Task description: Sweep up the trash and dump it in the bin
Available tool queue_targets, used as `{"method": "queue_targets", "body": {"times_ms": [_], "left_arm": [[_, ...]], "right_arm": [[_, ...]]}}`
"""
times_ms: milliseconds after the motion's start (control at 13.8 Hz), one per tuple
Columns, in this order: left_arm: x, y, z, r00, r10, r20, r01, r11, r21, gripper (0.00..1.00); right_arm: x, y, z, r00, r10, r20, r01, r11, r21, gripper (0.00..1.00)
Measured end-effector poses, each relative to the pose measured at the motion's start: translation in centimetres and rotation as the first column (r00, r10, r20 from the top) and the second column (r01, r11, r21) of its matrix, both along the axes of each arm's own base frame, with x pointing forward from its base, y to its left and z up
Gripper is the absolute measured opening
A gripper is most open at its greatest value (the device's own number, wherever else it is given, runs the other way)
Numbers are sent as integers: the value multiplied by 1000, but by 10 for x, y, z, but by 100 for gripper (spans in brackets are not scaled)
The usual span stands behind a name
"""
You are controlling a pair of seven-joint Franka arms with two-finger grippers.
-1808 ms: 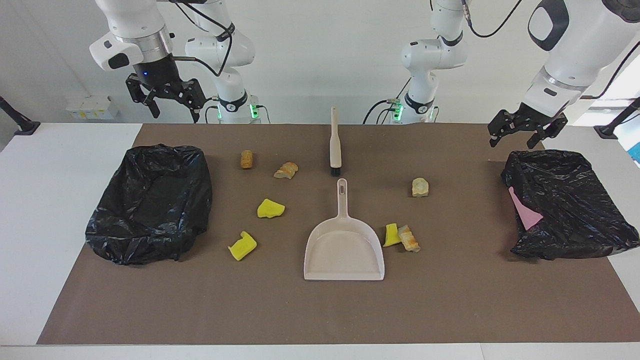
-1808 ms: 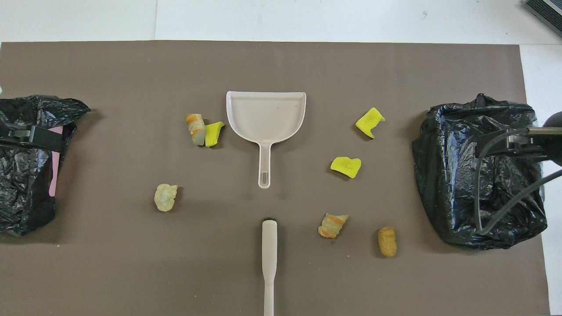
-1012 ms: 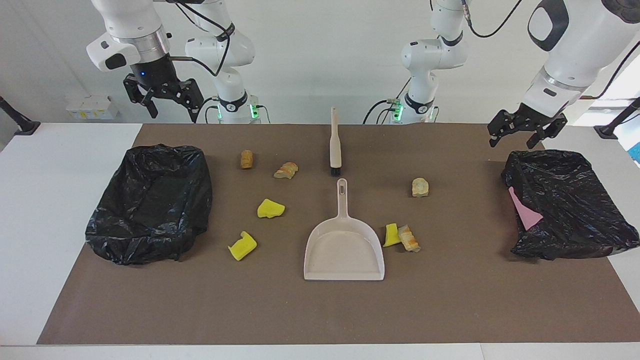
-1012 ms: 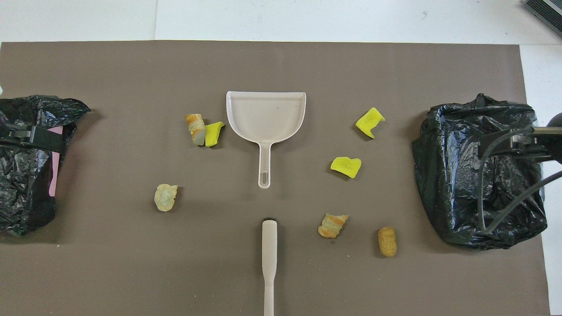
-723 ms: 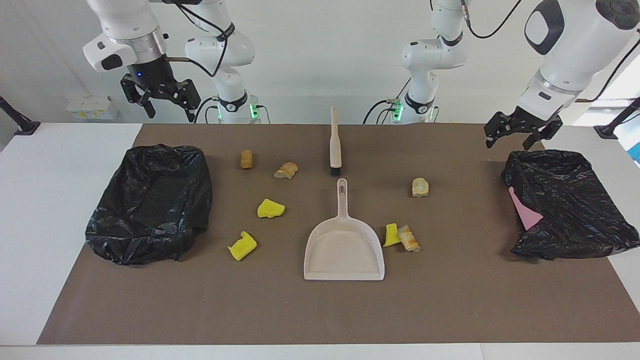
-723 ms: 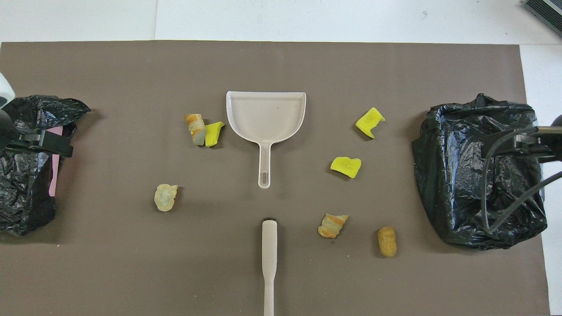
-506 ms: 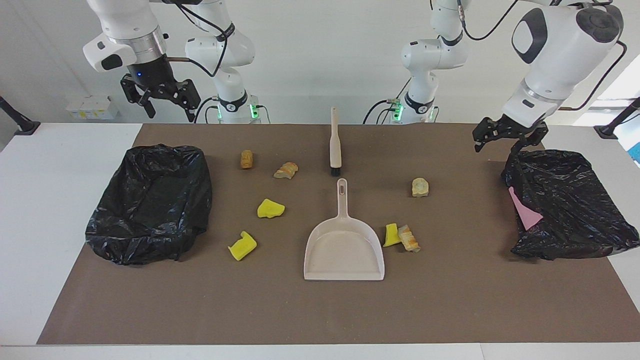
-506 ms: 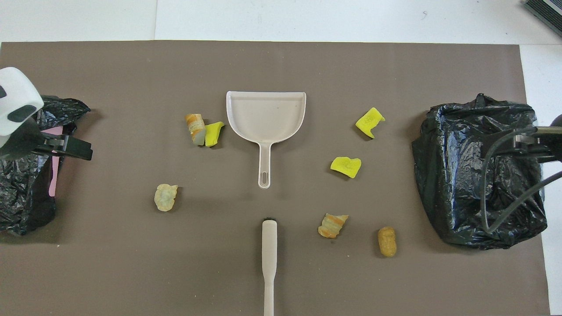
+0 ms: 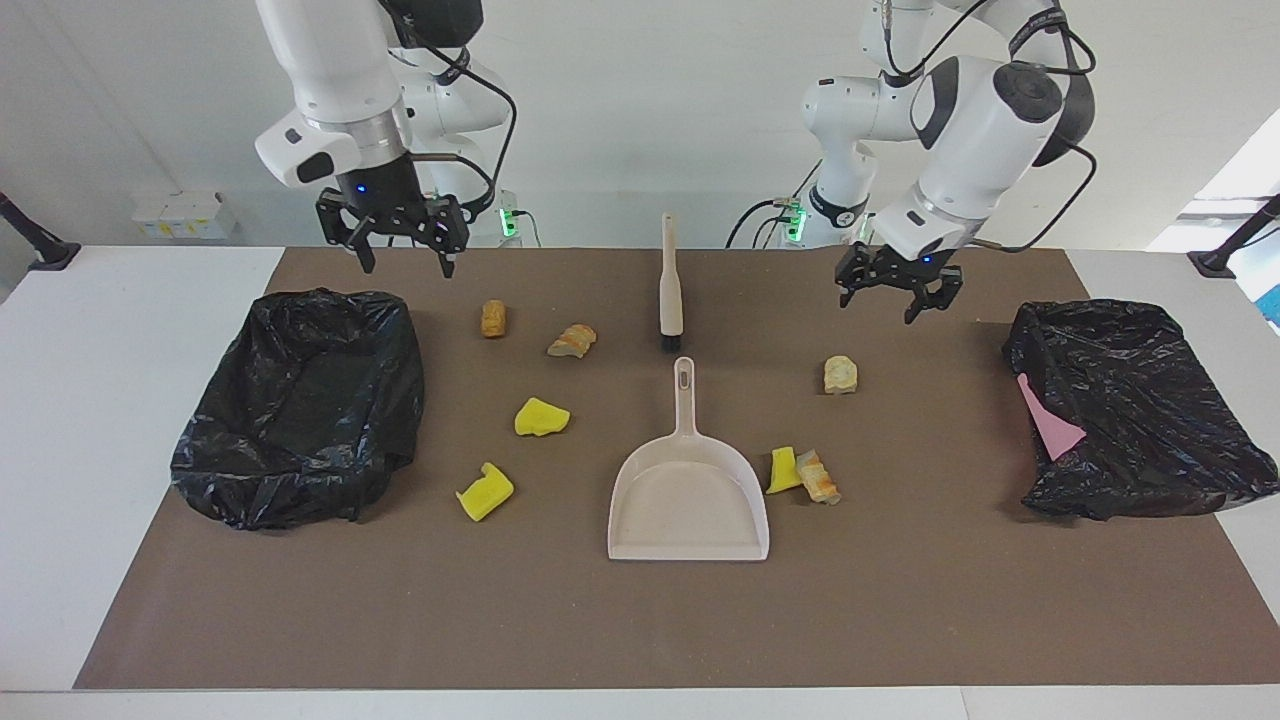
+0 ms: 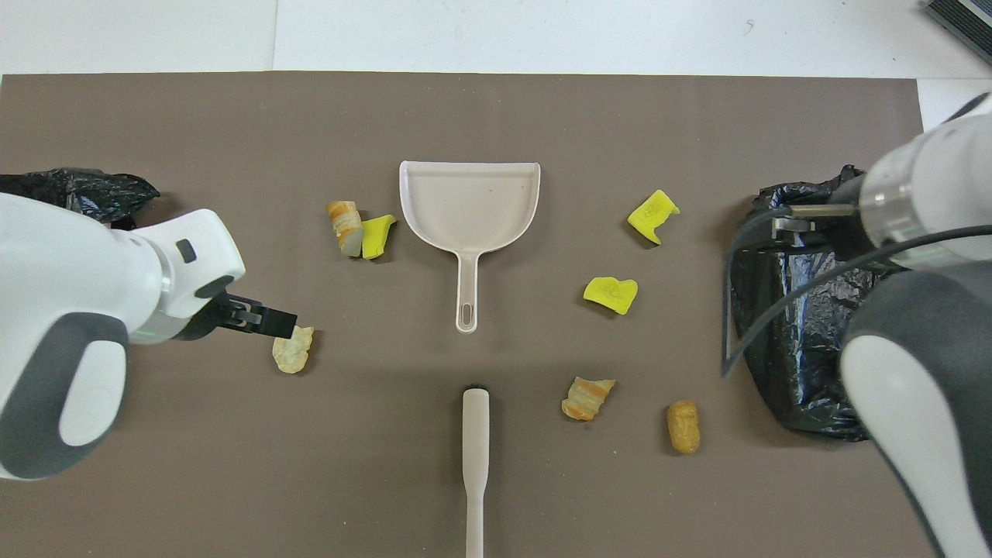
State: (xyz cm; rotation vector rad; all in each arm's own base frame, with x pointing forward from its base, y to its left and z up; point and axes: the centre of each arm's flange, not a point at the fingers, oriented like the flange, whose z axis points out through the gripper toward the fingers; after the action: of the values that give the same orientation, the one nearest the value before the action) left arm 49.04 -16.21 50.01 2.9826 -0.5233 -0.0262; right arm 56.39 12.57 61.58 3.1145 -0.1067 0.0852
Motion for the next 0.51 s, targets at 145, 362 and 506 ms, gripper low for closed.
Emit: {"method": "queue_targets", "body": {"times_ms": [145, 362, 506], "left_arm": [[-19, -34, -18, 999, -45, 8, 45, 999, 0, 100], [-55, -79, -44, 998, -58, 22, 58, 998, -1, 100], [-81, -110, -53, 998, -56, 27, 56, 998, -4, 100]], "right_arm": [[13, 42, -27, 1000, -10, 17, 10, 1000, 11, 100], [24, 103, -76, 999, -34, 13, 34, 999, 21, 100], [29, 147, -111, 998, -53, 25, 52, 998, 36, 100]]}}
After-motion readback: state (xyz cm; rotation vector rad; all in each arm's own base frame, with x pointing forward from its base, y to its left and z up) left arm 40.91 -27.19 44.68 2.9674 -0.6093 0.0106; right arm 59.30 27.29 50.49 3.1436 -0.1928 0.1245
